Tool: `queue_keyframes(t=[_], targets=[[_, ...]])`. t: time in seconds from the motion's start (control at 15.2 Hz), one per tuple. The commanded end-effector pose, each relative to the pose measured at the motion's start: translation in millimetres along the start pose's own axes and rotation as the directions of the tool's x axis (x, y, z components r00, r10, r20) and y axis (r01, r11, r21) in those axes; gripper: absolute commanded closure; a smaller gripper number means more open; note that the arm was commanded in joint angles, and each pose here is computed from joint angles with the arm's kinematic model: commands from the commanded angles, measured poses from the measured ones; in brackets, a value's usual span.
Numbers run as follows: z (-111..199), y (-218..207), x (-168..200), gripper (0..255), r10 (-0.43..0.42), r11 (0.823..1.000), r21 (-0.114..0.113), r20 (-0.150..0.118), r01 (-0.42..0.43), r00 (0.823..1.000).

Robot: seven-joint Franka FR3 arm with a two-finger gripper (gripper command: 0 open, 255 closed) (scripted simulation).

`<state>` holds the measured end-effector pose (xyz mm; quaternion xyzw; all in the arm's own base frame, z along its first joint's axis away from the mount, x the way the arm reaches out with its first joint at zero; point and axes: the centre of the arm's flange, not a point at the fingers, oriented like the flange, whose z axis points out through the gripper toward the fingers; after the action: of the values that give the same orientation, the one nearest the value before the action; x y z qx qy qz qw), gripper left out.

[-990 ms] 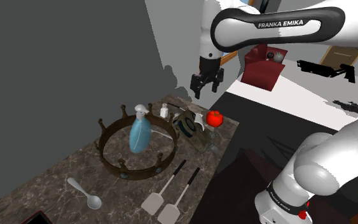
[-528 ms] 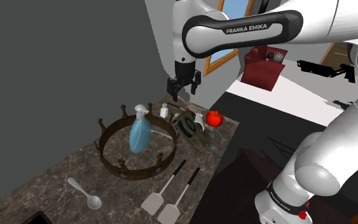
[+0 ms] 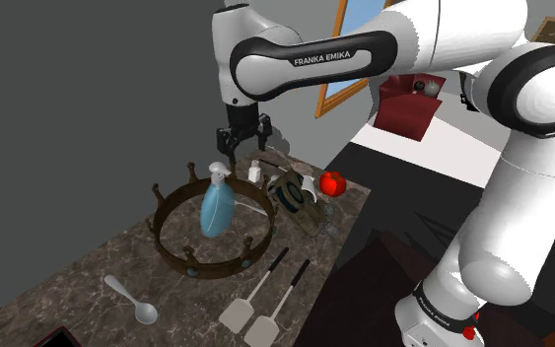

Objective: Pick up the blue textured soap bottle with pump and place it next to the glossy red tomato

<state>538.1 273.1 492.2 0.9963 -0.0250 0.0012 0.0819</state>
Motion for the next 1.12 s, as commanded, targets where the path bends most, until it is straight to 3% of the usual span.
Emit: queue_keyframes(t=[0.0, 0.33, 0.79, 1.06], targets=[[2.7, -24.8, 13.7, 0, -0.007, 1.0, -0.005, -0.006, 0.007, 1.0], [10.3, -79.9, 44.1, 0, -0.024, 1.0, -0.017, -0.019, 0.024, 1.0], [47.3, -79.2, 44.8, 0, -0.024, 1.0, -0.017, -0.019, 0.024, 1.0], [50.3, -79.2, 44.9, 0, -0.024, 1.0, -0.017, -0.019, 0.024, 1.0]])
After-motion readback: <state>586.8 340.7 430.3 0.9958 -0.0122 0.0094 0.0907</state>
